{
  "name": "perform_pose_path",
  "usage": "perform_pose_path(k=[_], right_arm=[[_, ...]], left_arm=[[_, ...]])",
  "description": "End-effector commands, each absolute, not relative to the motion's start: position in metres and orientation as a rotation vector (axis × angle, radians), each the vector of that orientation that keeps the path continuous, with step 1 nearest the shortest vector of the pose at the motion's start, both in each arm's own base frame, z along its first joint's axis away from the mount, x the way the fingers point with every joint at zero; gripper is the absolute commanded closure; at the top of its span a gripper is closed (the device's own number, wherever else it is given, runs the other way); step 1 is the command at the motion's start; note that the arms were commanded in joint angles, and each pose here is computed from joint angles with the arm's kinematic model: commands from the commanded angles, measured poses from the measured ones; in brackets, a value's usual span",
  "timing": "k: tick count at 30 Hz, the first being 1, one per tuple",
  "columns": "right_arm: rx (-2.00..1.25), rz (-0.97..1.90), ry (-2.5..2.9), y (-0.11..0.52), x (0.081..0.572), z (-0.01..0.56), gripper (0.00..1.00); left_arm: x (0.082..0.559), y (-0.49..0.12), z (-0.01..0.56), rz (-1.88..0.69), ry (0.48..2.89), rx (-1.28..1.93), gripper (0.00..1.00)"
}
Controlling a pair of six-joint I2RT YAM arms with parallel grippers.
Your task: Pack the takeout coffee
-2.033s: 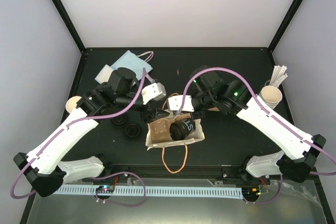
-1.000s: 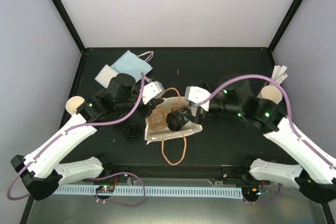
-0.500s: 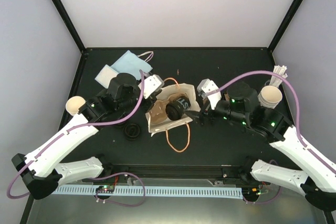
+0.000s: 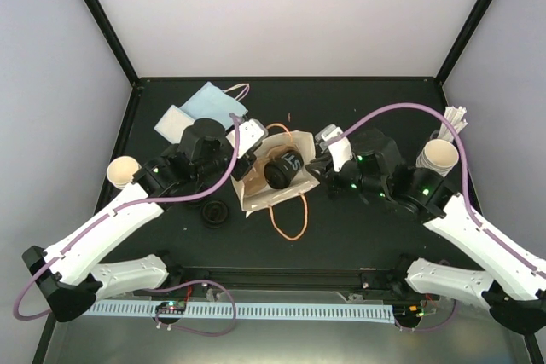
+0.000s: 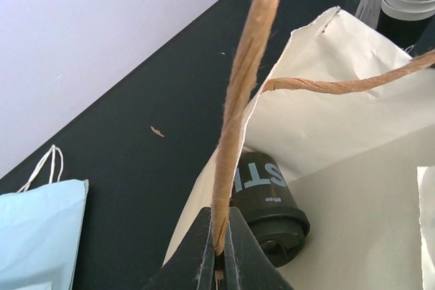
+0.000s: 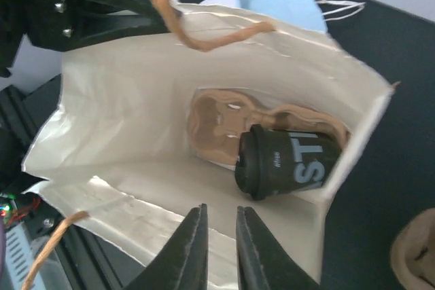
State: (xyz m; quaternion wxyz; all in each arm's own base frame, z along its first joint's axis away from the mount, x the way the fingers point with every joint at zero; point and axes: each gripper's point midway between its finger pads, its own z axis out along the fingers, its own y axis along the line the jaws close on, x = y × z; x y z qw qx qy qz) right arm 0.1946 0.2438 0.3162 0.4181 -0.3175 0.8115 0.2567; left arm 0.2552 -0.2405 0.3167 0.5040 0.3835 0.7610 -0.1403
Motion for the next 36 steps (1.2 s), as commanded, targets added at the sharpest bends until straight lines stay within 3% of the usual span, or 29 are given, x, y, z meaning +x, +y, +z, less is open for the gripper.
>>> perform_pose_path(k=[1,15,36], right_arm=[[-0.856,0.763,2.046,0.263,0.187,0.305,0.96],[-0.848,0.713,2.167,0.268,0.195,0.251,0.99],[-0.907,0.734,2.266,0.258,0.150,0.192,0.99]], left_arm=[[0.260,-0.248,0.316,-0.337,1.809,0.917,0.98],[0.250,-0.256,0.307,-0.379,1.825,0.940,0.98],[0.210,-0.274,0.290,-0.536,1.869,1.032,0.98]])
